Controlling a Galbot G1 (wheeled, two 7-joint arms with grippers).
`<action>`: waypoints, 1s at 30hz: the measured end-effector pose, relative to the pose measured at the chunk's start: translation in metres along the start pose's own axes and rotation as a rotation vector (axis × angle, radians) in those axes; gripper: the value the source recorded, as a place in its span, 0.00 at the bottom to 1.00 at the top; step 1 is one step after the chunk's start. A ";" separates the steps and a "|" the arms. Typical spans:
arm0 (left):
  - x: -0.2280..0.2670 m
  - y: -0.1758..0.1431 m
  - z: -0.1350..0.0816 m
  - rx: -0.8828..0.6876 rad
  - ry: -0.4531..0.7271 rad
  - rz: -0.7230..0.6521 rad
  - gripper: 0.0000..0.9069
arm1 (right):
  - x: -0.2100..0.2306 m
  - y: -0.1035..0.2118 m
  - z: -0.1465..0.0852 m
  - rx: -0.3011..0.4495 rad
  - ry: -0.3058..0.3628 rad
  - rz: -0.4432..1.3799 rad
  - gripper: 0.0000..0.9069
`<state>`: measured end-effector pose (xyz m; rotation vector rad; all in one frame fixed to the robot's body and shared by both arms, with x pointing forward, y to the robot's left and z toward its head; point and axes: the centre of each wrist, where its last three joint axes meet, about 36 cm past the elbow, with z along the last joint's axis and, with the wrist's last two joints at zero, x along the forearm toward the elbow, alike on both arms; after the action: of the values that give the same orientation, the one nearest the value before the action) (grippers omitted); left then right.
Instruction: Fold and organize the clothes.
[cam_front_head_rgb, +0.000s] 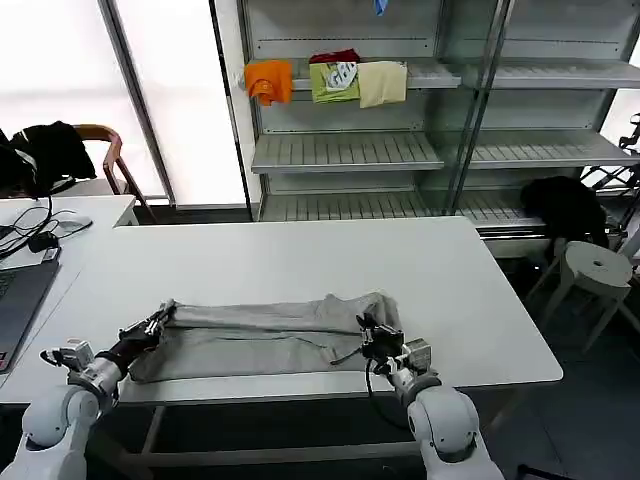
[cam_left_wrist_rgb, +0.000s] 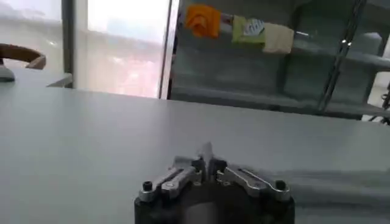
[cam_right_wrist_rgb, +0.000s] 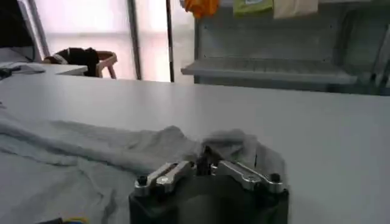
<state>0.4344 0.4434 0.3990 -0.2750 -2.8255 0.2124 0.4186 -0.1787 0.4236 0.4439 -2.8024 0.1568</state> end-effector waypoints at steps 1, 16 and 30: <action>0.001 0.000 0.000 -0.001 0.000 -0.003 1.00 | 0.001 -0.001 0.001 0.013 -0.001 0.014 1.00; 0.016 -0.011 0.000 -0.032 0.004 -0.066 1.00 | 0.029 -0.022 0.011 0.160 0.017 0.201 1.00; 0.020 -0.049 0.006 -0.037 0.005 -0.195 1.00 | 0.054 -0.054 -0.027 -0.036 -0.193 0.219 1.00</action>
<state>0.4060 0.3996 0.4069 -0.0071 -2.8296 0.1176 0.3942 -0.2415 0.4692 0.1492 -3.0343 0.1148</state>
